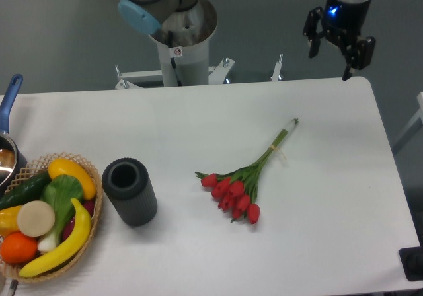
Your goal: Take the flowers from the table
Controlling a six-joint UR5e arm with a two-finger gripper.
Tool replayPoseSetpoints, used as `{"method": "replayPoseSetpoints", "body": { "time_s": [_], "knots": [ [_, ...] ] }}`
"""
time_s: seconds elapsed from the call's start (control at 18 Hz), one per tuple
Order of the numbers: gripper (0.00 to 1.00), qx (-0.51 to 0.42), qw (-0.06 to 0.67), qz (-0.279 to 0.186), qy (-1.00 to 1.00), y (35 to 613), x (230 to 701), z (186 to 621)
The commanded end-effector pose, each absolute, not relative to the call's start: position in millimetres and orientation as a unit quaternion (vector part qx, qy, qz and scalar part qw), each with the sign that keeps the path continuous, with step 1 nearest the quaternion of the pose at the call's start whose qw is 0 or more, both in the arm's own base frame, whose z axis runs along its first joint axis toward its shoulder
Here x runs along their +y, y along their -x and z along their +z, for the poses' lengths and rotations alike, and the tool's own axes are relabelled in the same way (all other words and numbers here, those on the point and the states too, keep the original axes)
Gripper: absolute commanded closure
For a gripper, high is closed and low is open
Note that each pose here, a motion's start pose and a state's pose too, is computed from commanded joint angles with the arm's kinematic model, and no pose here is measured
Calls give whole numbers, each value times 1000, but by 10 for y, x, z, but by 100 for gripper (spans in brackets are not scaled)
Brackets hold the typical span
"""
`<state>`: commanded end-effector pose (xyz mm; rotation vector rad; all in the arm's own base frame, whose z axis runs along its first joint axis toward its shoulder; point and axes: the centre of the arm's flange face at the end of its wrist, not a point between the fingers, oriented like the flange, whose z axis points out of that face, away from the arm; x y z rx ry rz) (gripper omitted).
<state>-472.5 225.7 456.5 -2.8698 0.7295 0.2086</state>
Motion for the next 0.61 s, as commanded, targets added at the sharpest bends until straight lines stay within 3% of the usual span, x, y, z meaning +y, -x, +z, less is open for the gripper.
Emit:
{"method": "replayPoseSetpoints", "body": {
  "time_s": [0.39,0.61],
  "knots": [
    [0,242,87,74,964,4676,2281,4498],
    [0,208,97,50,972,4531,2309,4248]
  ]
}}
